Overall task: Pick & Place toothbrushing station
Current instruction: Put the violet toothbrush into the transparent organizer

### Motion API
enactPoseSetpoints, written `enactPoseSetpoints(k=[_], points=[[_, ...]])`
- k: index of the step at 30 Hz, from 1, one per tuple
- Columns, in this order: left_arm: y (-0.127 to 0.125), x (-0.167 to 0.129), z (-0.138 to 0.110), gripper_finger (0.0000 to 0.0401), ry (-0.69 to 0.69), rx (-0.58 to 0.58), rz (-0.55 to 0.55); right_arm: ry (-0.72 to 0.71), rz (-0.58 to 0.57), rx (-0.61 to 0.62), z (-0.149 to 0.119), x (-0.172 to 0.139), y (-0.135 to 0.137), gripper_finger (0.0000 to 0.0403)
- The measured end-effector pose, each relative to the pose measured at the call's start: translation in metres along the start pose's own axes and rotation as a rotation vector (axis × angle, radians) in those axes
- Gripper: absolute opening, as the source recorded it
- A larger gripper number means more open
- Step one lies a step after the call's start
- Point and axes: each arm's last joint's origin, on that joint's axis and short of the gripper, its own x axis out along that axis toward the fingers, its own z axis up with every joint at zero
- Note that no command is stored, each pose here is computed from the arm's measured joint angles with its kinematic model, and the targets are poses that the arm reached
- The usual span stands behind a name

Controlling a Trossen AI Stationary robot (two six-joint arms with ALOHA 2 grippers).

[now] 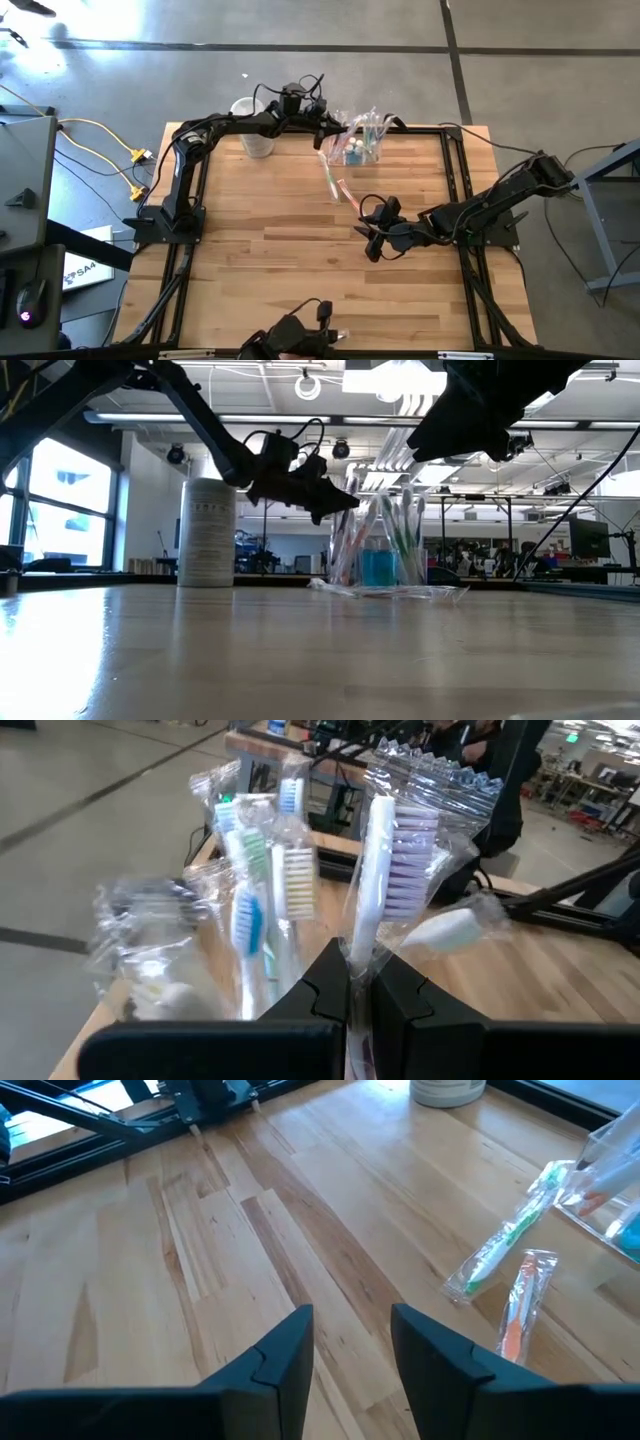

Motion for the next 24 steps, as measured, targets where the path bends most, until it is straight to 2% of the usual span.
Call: enactPoseSetpoints(k=[11, 17, 24], points=[[0.0, 0.0, -0.005, 0.0007, 0.021, -0.001, 0.002, 0.012, 0.014, -0.001, 0.0, 0.0, 0.0, 0.0128], [0.0, -0.001, -0.012, 0.0023, 0.077, -0.058, 0.007, 0.015, 0.017, 0.004, 0.0, 0.0, 0.0, 0.0128], [0.0, -0.001, -0.017, 0.0009, 0.124, -0.05, 0.005, 0.013, 0.016, 0.0, 0.0, 0.0, 0.0, 0.0128]])
